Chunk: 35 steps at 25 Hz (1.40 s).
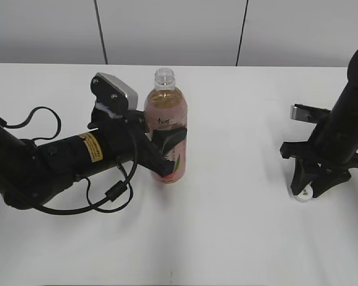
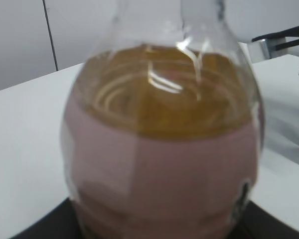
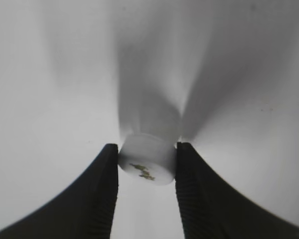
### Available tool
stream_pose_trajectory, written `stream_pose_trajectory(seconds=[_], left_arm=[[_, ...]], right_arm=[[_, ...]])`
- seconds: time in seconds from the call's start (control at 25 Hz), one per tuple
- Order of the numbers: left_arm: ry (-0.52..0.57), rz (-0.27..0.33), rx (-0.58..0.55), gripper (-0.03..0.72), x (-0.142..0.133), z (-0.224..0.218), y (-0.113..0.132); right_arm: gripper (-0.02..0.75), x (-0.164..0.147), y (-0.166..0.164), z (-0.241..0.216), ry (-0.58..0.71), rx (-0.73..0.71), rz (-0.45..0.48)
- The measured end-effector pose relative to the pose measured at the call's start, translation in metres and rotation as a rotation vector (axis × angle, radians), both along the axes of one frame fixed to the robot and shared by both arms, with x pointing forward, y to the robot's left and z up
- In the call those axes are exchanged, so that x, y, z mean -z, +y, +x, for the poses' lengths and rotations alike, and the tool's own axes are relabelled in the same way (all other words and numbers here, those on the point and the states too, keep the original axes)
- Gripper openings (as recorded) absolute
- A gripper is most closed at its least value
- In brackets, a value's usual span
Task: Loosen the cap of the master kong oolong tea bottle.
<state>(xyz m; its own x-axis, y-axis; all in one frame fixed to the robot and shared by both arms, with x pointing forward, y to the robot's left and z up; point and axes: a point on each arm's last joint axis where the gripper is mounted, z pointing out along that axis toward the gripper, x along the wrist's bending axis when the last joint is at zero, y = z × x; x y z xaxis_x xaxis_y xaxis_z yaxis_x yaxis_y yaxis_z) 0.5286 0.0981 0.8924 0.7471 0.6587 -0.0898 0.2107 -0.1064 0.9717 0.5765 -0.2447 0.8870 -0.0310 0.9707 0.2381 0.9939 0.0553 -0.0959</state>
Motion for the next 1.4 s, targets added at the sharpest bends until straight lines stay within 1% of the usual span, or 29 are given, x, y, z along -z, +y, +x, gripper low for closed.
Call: stream_pose_trajectory(seconds=[0.28, 0.36, 0.44, 0.6, 0.68, 0.84, 1.0, 1.08, 1.2, 1.4], left_arm=[[0.000, 0.000, 0.000, 0.346, 0.000, 0.000, 0.000], [0.000, 0.000, 0.001, 0.346, 0.000, 0.000, 0.000], [-0.001, 0.000, 0.003, 0.351, 0.000, 0.000, 0.000], [-0.003, 0.000, 0.007, 0.420, 0.000, 0.000, 0.000], [-0.004, 0.000, 0.009, 0.436, 0.000, -0.001, 0.000], [-0.010, -0.004, 0.015, 0.451, -0.001, -0.001, -0.001], [-0.052, -0.041, 0.022, 0.472, -0.013, -0.001, -0.002], [-0.047, -0.042, 0.020, 0.482, -0.012, -0.004, 0.000], [-0.014, -0.035, 0.006, 0.484, -0.005, -0.012, 0.006], [0.011, -0.077, -0.036, 0.484, 0.004, -0.028, 0.025]], right_arm=[[0.273, 0.008, 0.000, 0.000, 0.022, -0.003, 0.002], [0.296, 0.008, 0.000, 0.000, 0.022, -0.007, 0.002], [0.353, 0.009, 0.000, 0.000, 0.023, -0.013, 0.003], [0.481, 0.009, 0.000, -0.001, 0.025, -0.019, 0.005], [0.509, 0.009, 0.000, -0.001, 0.023, -0.021, 0.006], [0.526, 0.002, 0.001, 0.000, 0.002, -0.022, 0.008], [0.526, -0.007, 0.001, 0.000, -0.023, -0.023, 0.010], [0.526, -0.011, 0.000, 0.000, -0.035, -0.024, 0.010], [0.526, -0.018, 0.000, 0.000, -0.057, -0.031, 0.006], [0.526, -0.027, 0.000, -0.001, -0.079, -0.035, 0.006]])
